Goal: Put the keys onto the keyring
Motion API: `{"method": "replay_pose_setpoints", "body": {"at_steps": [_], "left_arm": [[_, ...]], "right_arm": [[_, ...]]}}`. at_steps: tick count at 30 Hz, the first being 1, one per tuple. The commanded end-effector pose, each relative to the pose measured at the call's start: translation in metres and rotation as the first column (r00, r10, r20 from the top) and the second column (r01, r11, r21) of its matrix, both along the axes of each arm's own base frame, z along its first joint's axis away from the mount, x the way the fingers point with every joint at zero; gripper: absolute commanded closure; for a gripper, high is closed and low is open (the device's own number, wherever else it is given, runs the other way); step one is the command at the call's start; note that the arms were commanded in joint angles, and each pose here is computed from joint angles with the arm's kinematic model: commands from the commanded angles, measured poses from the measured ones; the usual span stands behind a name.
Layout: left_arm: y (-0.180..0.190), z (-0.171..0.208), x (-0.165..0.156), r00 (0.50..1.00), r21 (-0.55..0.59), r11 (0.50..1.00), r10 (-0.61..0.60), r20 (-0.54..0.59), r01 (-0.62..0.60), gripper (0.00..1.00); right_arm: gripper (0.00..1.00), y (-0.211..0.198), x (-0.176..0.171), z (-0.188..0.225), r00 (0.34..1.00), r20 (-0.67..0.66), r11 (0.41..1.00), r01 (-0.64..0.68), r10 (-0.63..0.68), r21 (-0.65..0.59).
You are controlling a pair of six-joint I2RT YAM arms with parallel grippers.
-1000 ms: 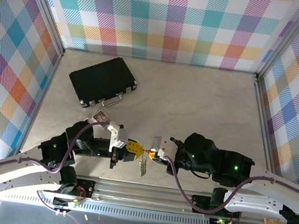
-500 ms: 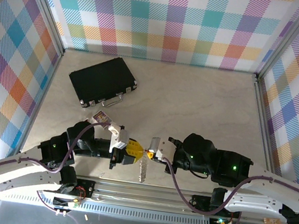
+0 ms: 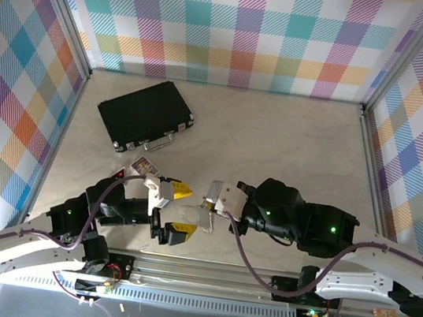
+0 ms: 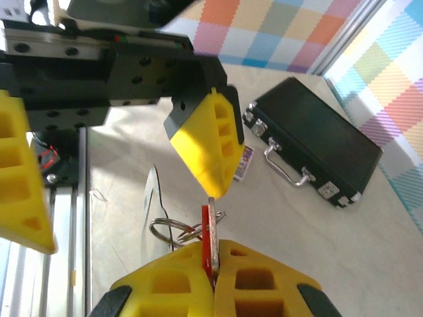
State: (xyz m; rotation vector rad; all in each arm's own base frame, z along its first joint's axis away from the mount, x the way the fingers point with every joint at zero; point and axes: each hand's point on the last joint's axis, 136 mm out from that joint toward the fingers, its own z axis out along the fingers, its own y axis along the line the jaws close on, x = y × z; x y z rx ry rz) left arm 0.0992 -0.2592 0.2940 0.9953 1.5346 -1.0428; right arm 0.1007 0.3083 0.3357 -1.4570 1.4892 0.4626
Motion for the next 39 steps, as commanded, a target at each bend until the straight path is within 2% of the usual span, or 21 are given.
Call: {"method": "replay_pose_setpoints", "body": {"at_steps": [1, 6, 18, 24, 31, 39], "left_arm": [[0.003, -0.003, 0.005, 0.999, -0.004, 0.999, 0.036, 0.006, -0.036, 0.0], [0.008, -0.005, 0.011, 0.997, -0.021, 0.997, 0.077, 0.005, -0.077, 0.0], [0.022, -0.012, 0.023, 0.983, -0.049, 0.982, 0.182, 0.007, -0.181, 0.0], [0.03, -0.012, 0.03, 0.97, -0.061, 0.968, 0.242, 0.0, -0.242, 0.0], [0.033, -0.013, 0.029, 0.97, -0.066, 0.968, 0.241, -0.007, -0.241, 0.0], [0.034, -0.013, 0.026, 0.973, -0.073, 0.97, 0.231, -0.012, -0.231, 0.0]], "right_arm": [[1.0, -0.005, 0.01, 0.004, 0.998, 0.037, 0.997, 0.059, -0.058, -0.049], [1.0, -0.008, 0.03, 0.003, 0.984, 0.059, 0.981, 0.172, -0.168, -0.084], [1.0, -0.02, 0.083, -0.022, 0.923, -0.122, 0.923, 0.341, -0.364, -0.177], [1.0, -0.011, 0.111, -0.029, 0.91, -0.151, 0.917, 0.361, -0.386, -0.169], [1.0, 0.0, 0.152, -0.038, 0.884, -0.225, 0.911, 0.385, -0.41, -0.148], [1.0, 0.011, 0.195, -0.067, 0.842, -0.325, 0.902, 0.399, -0.432, -0.165]]}}
